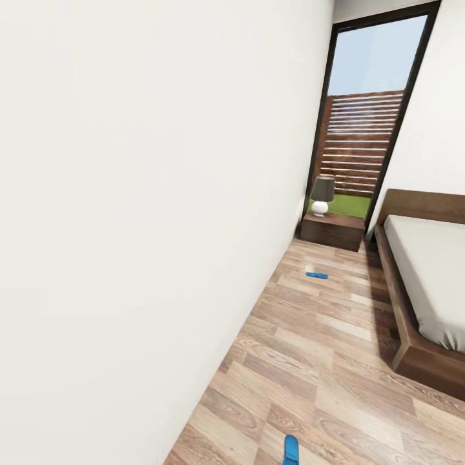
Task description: In the bedroom, move the book from the bed onto either nightstand, and place the two sandals side by side next to the bed.
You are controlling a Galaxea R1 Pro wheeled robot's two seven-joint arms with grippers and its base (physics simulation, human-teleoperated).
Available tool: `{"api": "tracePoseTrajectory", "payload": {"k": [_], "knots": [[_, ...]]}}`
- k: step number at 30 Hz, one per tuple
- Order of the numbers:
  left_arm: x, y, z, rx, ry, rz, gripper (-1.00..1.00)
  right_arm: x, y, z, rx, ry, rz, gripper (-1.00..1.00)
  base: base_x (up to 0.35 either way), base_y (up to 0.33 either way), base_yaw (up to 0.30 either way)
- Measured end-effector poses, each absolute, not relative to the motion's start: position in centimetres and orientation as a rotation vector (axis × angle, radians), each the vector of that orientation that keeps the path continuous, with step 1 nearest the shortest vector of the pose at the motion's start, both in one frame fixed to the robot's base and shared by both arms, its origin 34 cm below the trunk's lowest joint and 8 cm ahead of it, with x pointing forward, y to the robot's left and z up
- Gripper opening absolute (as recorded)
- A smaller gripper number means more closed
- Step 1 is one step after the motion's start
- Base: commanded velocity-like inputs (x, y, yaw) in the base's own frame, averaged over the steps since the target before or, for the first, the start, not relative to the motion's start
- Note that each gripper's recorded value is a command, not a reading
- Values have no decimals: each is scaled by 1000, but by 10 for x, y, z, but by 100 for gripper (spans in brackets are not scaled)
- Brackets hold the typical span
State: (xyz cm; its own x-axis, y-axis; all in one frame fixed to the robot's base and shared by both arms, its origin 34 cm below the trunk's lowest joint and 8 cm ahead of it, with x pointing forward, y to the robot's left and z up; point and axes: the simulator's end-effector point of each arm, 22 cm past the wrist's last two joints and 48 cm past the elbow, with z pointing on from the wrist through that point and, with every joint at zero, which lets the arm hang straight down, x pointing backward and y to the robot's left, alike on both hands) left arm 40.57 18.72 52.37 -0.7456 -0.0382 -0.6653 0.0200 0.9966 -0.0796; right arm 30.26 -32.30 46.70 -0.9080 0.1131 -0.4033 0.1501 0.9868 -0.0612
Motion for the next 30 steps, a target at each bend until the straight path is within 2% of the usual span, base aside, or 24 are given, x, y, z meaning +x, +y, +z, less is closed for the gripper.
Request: {"api": "tracePoseTrajectory", "payload": {"k": [8, 30], "knots": [[406, 187, 524, -12, 2410, -106, 100, 302, -323, 467, 189, 2722, -126, 100, 0, 105, 0], [406, 187, 524, -11, 2410, -106, 100, 302, -323, 467, 190, 2723, -126, 100, 0, 3, 0]]}}
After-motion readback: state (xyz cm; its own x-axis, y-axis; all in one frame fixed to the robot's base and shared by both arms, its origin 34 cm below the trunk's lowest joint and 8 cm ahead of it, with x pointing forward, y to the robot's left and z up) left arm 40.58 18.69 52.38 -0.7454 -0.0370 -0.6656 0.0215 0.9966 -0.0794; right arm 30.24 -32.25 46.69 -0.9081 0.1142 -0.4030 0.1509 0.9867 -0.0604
